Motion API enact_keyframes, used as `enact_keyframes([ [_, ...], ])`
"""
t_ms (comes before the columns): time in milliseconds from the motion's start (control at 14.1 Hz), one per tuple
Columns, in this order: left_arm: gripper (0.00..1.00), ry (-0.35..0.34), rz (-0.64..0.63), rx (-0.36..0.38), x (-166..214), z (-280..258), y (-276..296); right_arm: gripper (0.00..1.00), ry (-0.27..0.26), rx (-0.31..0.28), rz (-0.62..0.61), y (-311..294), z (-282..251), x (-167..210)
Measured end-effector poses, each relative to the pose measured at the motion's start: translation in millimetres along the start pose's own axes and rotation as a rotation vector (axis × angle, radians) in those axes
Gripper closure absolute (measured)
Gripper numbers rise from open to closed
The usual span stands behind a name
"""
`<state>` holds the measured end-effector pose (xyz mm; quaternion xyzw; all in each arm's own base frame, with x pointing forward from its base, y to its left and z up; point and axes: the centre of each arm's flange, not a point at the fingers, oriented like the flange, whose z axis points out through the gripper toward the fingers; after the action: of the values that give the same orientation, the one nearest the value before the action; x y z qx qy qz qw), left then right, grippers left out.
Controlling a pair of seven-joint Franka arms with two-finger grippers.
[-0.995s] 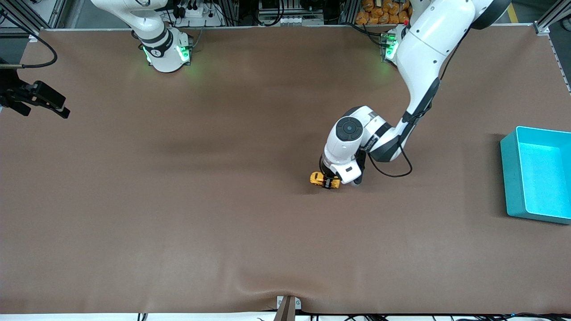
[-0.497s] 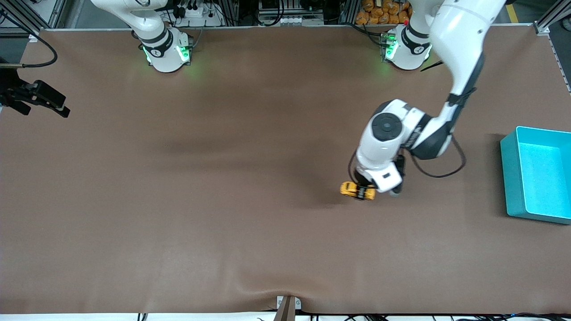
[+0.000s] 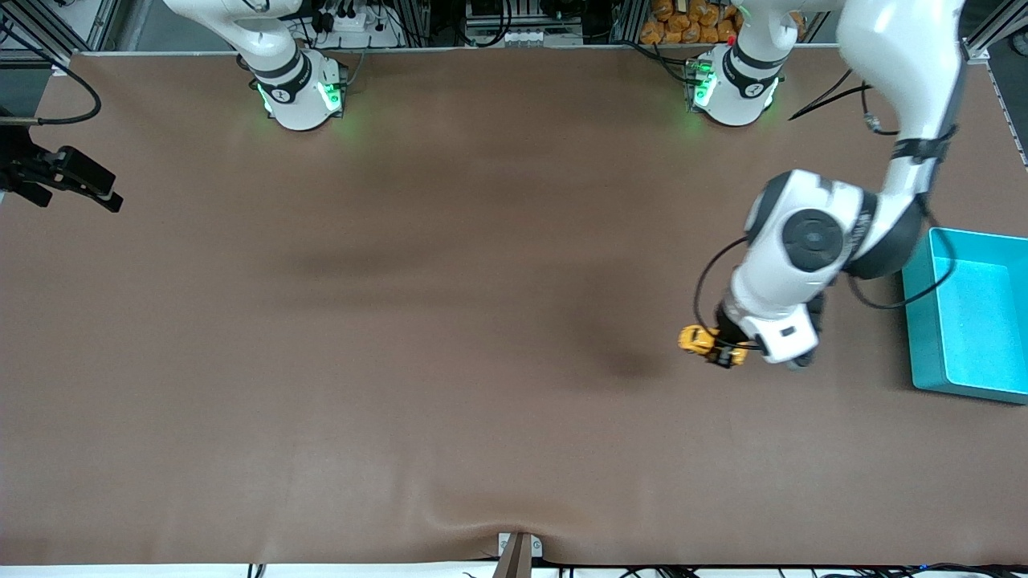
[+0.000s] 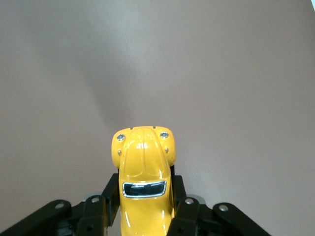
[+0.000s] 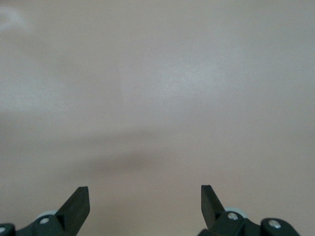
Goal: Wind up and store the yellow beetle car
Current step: 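Lift the car and carry it to the teal box with the left gripper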
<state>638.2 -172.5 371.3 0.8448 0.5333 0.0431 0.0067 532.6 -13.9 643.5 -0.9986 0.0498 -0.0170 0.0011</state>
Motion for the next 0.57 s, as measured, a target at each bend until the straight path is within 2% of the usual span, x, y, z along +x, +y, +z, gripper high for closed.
enact_keyframes([
  [568, 0.54, -0.020, 0.198, 0.109, 126.4, -1.8, -51.4, 0.00, -0.001, -0.001, 0.001, 0.9, 1.1, 2.0],
])
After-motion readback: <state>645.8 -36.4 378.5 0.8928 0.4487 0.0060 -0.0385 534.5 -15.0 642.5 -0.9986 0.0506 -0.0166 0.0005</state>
